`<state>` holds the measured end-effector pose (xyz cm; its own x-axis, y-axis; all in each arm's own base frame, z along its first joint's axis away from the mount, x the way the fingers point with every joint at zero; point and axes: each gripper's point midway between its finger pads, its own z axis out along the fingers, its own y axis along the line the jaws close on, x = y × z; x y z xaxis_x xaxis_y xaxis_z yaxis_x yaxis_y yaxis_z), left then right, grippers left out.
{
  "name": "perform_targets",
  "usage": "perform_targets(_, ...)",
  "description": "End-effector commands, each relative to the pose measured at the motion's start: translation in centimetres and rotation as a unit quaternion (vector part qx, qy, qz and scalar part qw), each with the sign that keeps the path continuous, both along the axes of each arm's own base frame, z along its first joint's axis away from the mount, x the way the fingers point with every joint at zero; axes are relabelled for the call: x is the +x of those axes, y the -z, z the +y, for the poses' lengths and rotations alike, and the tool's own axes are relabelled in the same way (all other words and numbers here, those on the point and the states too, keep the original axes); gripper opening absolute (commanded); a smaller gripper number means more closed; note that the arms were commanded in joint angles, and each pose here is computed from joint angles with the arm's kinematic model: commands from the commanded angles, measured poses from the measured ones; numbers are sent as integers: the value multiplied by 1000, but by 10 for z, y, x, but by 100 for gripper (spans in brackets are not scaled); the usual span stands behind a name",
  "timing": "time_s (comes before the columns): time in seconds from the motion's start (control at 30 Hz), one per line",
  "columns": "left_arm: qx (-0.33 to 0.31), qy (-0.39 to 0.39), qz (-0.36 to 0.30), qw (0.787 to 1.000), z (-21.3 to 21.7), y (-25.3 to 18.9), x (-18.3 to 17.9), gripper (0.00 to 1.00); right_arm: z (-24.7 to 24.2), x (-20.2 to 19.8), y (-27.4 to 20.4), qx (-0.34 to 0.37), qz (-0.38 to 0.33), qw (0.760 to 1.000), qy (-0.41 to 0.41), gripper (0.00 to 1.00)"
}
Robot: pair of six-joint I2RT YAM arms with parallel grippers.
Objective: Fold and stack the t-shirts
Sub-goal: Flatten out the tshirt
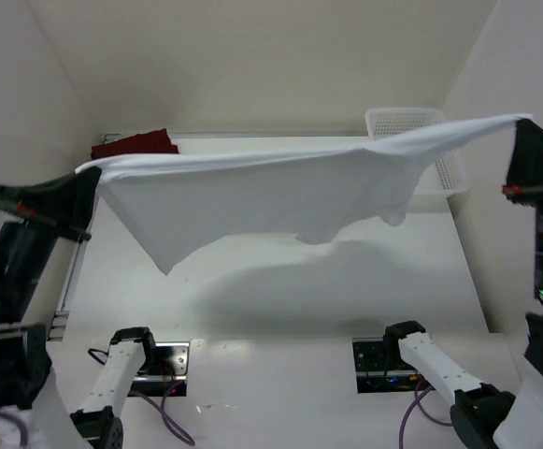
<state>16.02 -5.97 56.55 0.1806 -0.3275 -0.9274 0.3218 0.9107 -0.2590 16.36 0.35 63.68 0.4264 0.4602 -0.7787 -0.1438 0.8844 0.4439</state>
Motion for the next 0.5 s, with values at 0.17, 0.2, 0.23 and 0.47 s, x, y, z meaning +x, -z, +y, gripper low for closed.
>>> perform_targets(0.17, -54, -67, -61, 994, 21, -23, -58, 0, -13, -47, -13, -2, -36, 999, 14, 0)
perform_targets(0.2, -55, -72, -56, 994, 23, -20, -52, 0, -13, -39, -9, -1, -27, 999, 18, 0)
perform_targets(0.23, -56, -73, -37, 995, 25, -11, -35, 0, -11, -21, 2, -4, -5, 1000, 21, 0)
perform_targets(0.47, -65, -66, 86, 992, 29, 78, 70, 0, -1, 72, 88, -3, 115, 993, 38, 0)
